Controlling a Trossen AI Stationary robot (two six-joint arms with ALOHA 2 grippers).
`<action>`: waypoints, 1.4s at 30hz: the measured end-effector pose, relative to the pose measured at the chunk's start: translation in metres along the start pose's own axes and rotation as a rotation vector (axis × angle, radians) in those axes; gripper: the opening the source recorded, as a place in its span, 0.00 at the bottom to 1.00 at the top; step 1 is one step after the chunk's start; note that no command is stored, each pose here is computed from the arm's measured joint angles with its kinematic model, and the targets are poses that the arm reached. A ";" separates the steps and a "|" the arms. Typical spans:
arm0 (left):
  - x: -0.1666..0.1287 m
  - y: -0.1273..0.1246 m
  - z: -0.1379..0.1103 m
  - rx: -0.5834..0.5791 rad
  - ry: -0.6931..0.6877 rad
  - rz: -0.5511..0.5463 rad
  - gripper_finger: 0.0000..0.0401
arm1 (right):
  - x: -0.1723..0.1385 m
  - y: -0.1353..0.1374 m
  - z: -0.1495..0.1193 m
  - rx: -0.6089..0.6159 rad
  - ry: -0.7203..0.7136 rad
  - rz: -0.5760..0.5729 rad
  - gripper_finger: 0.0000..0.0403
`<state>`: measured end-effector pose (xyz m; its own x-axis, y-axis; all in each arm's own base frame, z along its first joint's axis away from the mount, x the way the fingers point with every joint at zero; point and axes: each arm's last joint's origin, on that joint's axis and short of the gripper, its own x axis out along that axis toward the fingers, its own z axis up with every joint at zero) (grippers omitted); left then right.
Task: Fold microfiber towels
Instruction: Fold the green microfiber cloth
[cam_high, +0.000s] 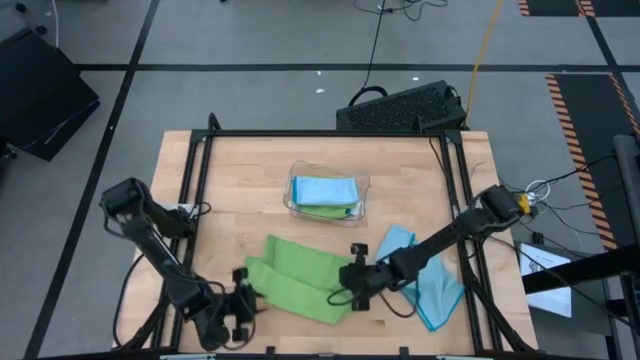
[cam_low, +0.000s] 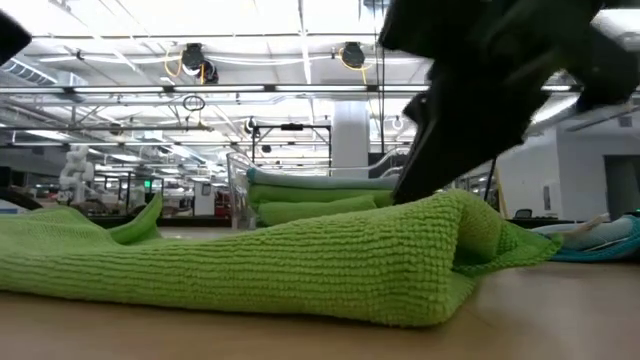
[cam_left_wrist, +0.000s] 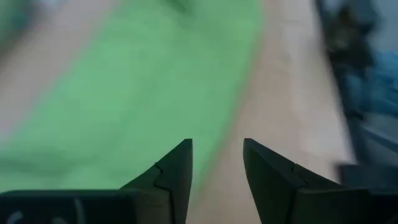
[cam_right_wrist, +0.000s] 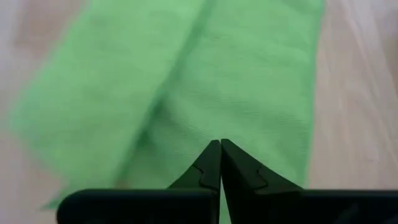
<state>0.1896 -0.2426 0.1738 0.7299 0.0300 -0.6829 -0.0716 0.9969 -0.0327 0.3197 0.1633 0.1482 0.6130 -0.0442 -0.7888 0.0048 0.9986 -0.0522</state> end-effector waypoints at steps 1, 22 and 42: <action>-0.005 0.005 0.001 -0.001 -0.010 0.042 0.36 | -0.005 0.003 0.001 0.001 -0.011 0.013 0.01; -0.016 0.100 0.033 -0.167 0.502 0.204 0.40 | -0.016 0.028 -0.018 -0.121 -0.368 0.160 0.01; 0.012 0.143 0.048 0.044 0.658 -0.075 0.64 | -0.012 0.026 -0.040 -0.125 -0.342 0.170 0.01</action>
<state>0.2212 -0.0959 0.1962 0.1632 -0.0760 -0.9837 0.0008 0.9970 -0.0769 0.2811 0.1887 0.1314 0.8242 0.1548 -0.5447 -0.2028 0.9788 -0.0288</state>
